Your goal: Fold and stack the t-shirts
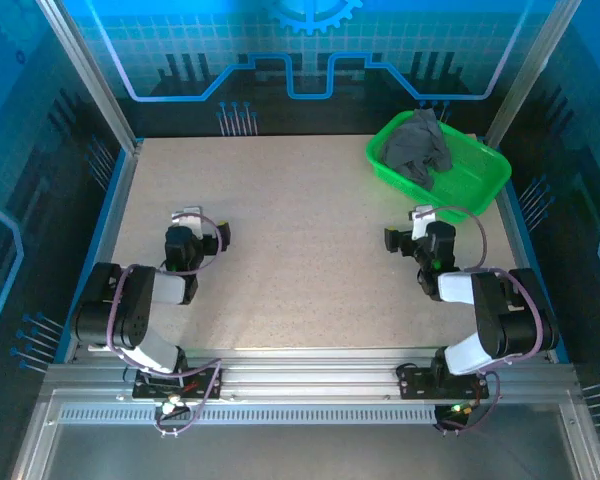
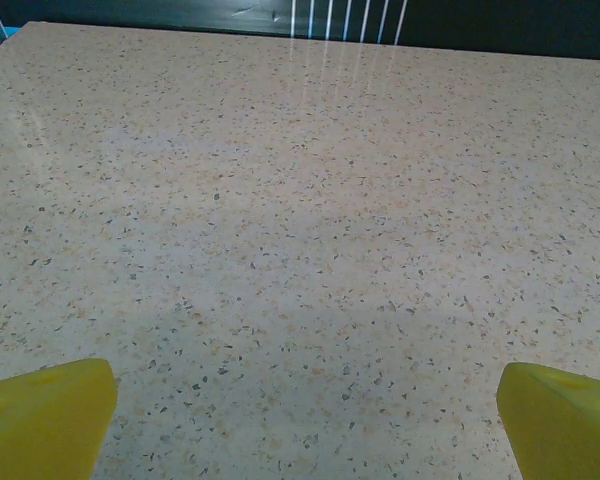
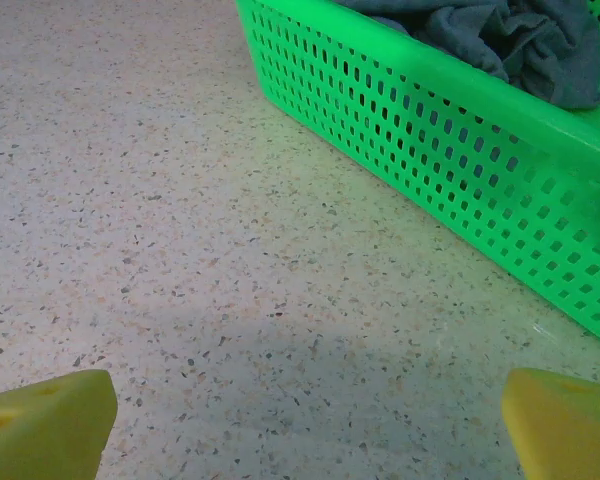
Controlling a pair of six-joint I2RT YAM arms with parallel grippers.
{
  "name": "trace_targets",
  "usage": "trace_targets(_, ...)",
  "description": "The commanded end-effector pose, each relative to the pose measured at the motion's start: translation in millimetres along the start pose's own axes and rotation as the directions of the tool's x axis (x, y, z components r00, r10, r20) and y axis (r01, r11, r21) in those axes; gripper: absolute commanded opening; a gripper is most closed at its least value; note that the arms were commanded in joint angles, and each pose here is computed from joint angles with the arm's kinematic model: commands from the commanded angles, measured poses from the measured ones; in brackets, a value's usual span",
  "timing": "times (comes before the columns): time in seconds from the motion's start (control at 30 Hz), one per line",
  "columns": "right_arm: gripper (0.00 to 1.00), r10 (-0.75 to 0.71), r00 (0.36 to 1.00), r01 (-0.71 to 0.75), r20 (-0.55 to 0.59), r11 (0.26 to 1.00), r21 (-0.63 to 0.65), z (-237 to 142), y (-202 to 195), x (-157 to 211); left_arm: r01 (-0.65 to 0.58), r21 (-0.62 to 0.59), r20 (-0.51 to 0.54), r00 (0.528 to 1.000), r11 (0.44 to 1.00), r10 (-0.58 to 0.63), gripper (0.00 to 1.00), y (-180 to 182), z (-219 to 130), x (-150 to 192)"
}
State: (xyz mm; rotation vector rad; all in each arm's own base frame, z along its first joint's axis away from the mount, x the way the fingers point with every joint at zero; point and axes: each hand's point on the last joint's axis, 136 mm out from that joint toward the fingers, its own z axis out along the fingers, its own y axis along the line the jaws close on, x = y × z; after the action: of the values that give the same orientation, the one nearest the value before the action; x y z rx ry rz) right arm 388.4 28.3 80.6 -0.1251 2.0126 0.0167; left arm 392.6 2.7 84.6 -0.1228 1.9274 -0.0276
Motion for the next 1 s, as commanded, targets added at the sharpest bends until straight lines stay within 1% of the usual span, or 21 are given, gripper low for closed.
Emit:
trace_targets(0.0, 1.0, -0.011, 0.999, 0.01, 0.044, 1.0, 0.005, 1.9, -3.5, -15.5, -0.022, 0.026, 0.026, 0.999, 0.999, 0.021, 0.99, -6.1, 0.9, -11.0)
trace_targets(0.7, 1.0, -0.011, 0.999, 0.011, 0.045, 1.0, 0.004, 1.9, -3.2, -15.7, -0.021, 0.026, 0.027, 0.999, 0.999, 0.021, 0.99, -6.1, 1.0, -11.8)
trace_targets(0.73, 1.0, -0.012, 0.999, 0.012, 0.047, 1.0, 0.001, 1.2, -2.5, -15.2, -0.018, 0.019, 0.034, 0.999, 1.0, 0.017, 0.99, -5.0, 0.3, -12.6)
trace_targets(0.77, 1.0, -0.013, 0.998, 0.013, 0.06, 1.0, 0.007, -1.7, -3.2, -18.7, -0.011, 0.002, 0.064, 0.998, 1.0, 0.01, 0.99, -1.4, -3.8, -15.3)
trace_targets(0.8, 1.0, -0.014, 0.998, 0.012, 0.069, 0.999, 0.03, -6.4, -5.1, -26.0, -0.001, -0.026, 0.108, 0.994, 1.0, 0.004, 0.99, 3.5, -11.3, -21.1)
trace_targets(0.83, 1.0, -0.023, 0.998, 0.02, 0.065, 0.998, 0.054, -11.8, -6.1, -33.9, 0.003, -0.057, 0.131, 0.991, 0.998, 0.004, 0.99, 7.8, -19.4, -23.6)
trace_targets(0.87, 1.0, -0.043, 0.996, 0.036, 0.073, 0.995, 0.091, -20.7, -5.9, -49.7, -0.006, -0.09, 0.162, 0.987, 0.996, 0.021, 0.99, 7.2, -30.8, -32.1)
trace_targets(0.9, 1.0, -0.052, 0.995, 0.04, 0.089, 0.99, 0.137, -33.2, -7.8, -69.4, -0.032, -0.121, 0.187, 0.981, 0.992, 0.055, 0.99, 3.3, -43.0, -44.1)
trace_targets(0.93, 1.0, -0.056, 0.989, 0.034, 0.137, 0.987, 0.154, -48.7, -6.0, -94.4, -0.053, -0.133, 0.206, 0.975, 0.99, 0.08, 0.99, -3.0, -53.1, -57.7)
trace_targets(0.97, 1.0, -0.045, 0.977, 0.008, 0.208, 0.984, 0.175, -69.0, -5.2, -127.6, -0.052, -0.137, 0.244, 0.966, 0.989, 0.085, 0.99, -10.6, -65.5, -80.4)
